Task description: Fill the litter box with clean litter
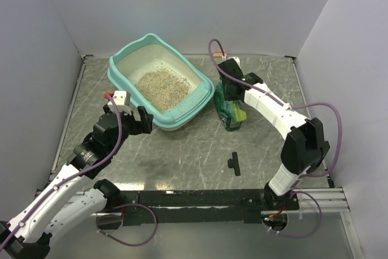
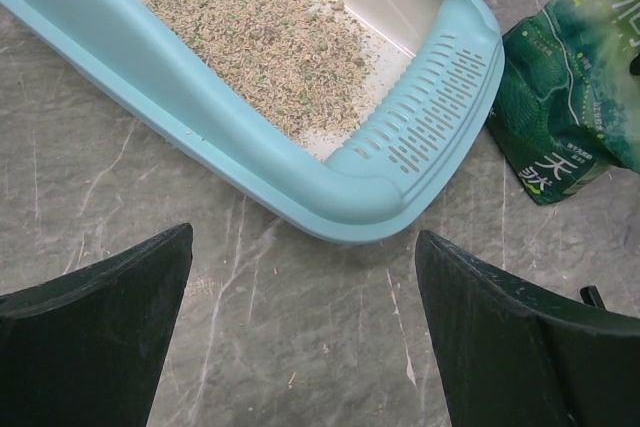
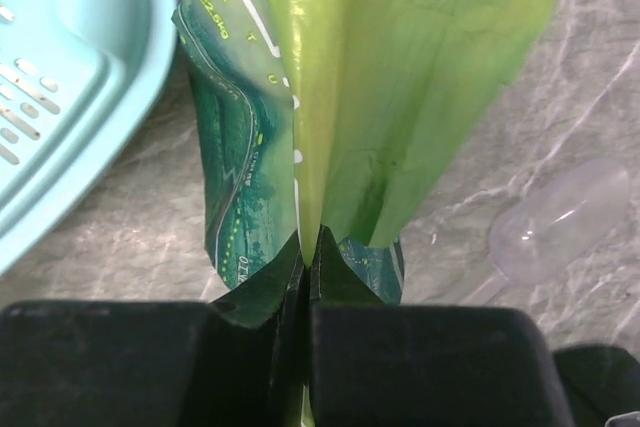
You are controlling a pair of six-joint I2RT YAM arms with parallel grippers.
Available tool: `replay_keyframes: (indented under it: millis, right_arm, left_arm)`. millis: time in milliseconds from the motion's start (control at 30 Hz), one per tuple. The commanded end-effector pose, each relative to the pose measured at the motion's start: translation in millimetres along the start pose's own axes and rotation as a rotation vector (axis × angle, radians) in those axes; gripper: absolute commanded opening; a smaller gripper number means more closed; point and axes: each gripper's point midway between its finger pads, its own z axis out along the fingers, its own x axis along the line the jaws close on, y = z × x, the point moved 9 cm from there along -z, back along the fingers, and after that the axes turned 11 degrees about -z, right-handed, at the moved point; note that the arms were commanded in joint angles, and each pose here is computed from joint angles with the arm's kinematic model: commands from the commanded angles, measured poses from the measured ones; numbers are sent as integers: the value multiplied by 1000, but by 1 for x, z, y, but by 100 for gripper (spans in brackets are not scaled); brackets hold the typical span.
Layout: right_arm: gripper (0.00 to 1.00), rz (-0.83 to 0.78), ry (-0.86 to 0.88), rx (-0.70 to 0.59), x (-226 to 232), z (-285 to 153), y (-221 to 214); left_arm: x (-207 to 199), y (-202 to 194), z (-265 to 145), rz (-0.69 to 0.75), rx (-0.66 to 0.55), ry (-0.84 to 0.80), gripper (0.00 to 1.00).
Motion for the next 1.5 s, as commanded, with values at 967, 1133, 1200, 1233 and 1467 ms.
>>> replay_keyframes:
  millis: [967, 1133, 1200, 1233, 1467]
  right_arm:
    - [0, -664, 877, -674, 41, -258, -25]
    - [0, -726, 914, -672, 73, -236, -21]
    - [0, -743, 924, -710, 86, -227, -17]
    - [0, -747, 928, -720, 92, -222, -15]
    - [0, -770, 981, -743, 130, -198, -2]
  left_arm:
    - [13, 43, -43, -103, -299, 50, 97]
    - [12, 43, -44, -102, -299, 38, 97]
    - [11, 42, -43, -98, -292, 32, 97]
    - [11, 42, -42, -94, -286, 30, 97]
    - [10, 41, -39, -86, -268, 32, 97]
